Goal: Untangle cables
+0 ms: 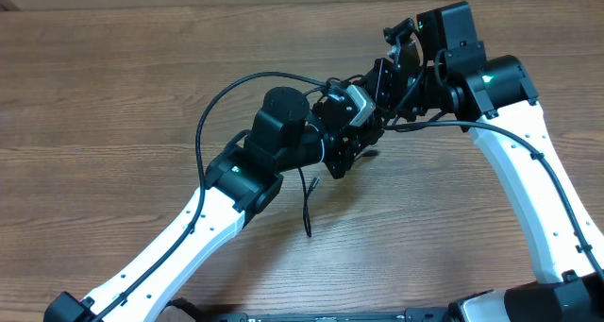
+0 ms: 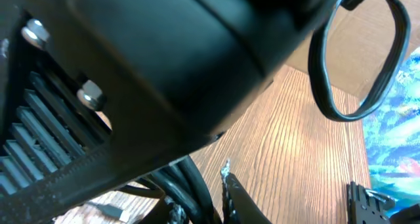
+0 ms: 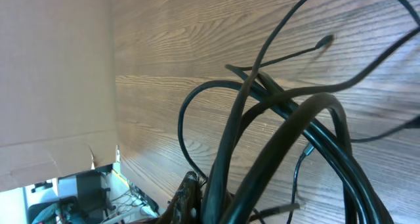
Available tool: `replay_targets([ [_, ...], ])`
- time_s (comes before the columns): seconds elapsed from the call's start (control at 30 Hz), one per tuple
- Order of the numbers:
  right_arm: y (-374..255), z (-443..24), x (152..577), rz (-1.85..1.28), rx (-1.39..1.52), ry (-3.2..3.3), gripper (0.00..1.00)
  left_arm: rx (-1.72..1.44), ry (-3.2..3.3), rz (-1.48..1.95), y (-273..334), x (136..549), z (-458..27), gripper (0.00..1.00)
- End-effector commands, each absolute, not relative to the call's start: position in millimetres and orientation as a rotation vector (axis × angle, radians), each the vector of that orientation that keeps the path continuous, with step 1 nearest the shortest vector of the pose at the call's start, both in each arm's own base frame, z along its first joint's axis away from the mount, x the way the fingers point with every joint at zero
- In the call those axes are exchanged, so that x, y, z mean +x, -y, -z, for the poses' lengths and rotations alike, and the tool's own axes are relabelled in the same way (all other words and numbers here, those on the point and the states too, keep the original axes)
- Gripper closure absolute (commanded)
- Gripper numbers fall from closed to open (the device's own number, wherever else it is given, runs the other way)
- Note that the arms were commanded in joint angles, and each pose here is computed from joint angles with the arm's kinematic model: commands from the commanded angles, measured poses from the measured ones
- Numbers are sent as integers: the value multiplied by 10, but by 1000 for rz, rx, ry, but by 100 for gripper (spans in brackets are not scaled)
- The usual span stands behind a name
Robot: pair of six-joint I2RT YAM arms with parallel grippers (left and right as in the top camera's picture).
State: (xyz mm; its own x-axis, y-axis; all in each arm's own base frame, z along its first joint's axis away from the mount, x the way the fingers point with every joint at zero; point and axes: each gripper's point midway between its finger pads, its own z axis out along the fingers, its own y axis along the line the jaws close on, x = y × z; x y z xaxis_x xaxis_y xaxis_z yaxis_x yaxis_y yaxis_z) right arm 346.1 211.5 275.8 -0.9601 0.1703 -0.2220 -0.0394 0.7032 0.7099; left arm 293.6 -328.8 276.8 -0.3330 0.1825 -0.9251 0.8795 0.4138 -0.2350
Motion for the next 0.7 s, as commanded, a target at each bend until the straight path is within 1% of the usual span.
replay_targets([
  [0.0,-2140,-2926,3427,-1124,48,-2596,96,931,-1710,1026,3367,2873,-2939,86],
  [0.13,-2108,-2901,3451,-1090,62,-2598,96,919,-1717,1036,3368,2874,-2944,96],
  [0.4,-2025,-2852,3519,-1004,95,-2596,96,891,-1741,1065,3371,2867,-2945,96],
  [0.43,-2011,-2845,3531,-991,100,-2595,94,890,-1742,1069,3372,2864,-2945,96],
  [0.47,-1990,-2837,3546,-974,107,-2594,92,891,-1743,1074,3374,2858,-2944,96],
  [0.5,-1960,-2824,3568,-948,118,-2592,86,892,-1742,1076,3375,2855,-2947,96],
  [0.67,-1780,-2782,3694,-829,179,-2572,47,896,-1742,1087,3380,2840,-2947,96],
])
